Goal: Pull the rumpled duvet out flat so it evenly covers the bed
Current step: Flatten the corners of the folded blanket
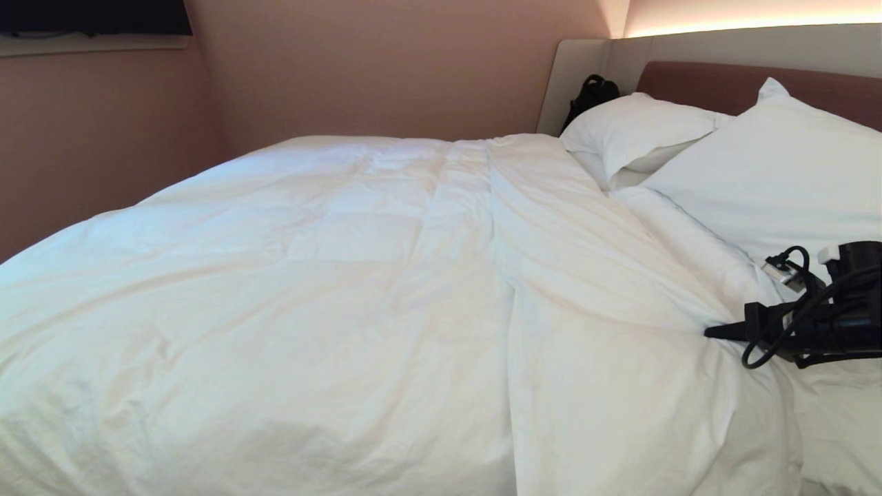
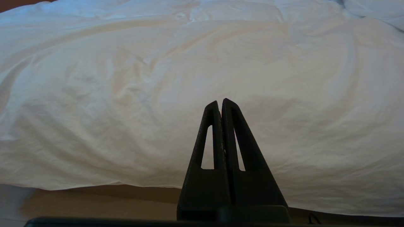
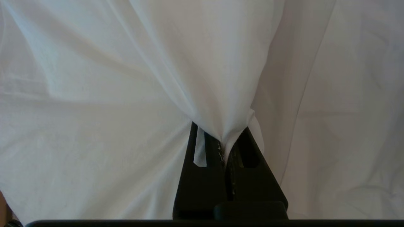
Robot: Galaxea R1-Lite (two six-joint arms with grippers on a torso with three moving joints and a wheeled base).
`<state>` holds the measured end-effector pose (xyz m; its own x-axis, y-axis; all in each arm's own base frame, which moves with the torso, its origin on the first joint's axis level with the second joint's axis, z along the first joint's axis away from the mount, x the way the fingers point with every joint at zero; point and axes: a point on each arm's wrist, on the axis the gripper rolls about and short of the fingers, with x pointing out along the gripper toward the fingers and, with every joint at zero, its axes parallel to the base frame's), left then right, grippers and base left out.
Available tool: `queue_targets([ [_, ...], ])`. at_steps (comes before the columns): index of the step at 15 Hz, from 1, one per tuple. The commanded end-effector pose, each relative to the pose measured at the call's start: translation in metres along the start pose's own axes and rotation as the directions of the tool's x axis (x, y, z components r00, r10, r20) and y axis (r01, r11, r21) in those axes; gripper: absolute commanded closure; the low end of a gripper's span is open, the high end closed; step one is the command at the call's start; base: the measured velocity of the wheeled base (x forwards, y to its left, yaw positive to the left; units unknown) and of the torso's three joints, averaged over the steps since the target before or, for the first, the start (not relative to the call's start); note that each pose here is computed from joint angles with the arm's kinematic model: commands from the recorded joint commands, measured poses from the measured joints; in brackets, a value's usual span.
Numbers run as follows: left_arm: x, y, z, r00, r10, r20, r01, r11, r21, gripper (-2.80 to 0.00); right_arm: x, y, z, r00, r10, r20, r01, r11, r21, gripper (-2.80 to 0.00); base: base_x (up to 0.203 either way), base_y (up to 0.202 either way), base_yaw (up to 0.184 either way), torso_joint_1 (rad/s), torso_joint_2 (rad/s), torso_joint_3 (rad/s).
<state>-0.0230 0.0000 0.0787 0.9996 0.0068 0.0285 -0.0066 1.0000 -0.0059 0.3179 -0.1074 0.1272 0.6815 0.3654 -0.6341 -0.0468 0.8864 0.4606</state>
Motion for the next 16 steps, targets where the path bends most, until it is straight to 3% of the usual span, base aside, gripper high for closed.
queue_targets([
  [1,0.000,0.000,0.000,1.000,0.001,0.001,-0.001,1.000,0.000,0.00,0.001,-0.001,-0.002,1.000,0.004,-0.009,-0.004,1.000,0.007,0.00,0.000,0.000,0.000,0.000,0.00,0.000],
  [2,0.000,0.000,0.000,1.000,0.001,0.001,-0.001,1.000,0.000,0.00,0.000,0.000,-0.003,1.000,0.006,-0.009,-0.006,1.000,0.002,-2.80,0.000,0.000,0.000,0.000,0.00,0.000],
  [10,0.000,0.000,0.000,1.000,0.001,0.001,-0.001,1.000,0.000,0.00,-0.047,0.035,-0.012,0.998,0.015,0.062,-0.011,0.998,-0.055,-2.80,0.000,0.000,0.000,0.000,0.00,0.000],
  [14,0.000,0.000,0.000,1.000,0.001,0.001,-0.001,1.000,0.000,0.00,-0.072,0.052,-0.041,0.996,0.061,0.068,-0.052,0.990,-0.131,-2.80,0.000,0.000,0.000,0.000,0.00,0.000],
  [16,0.000,0.000,0.000,1.000,0.001,0.001,-0.001,1.000,0.000,0.00,-0.079,0.047,-0.057,0.997,0.044,0.062,-0.036,0.992,-0.121,-2.80,0.000,0.000,0.000,0.000,0.00,0.000],
])
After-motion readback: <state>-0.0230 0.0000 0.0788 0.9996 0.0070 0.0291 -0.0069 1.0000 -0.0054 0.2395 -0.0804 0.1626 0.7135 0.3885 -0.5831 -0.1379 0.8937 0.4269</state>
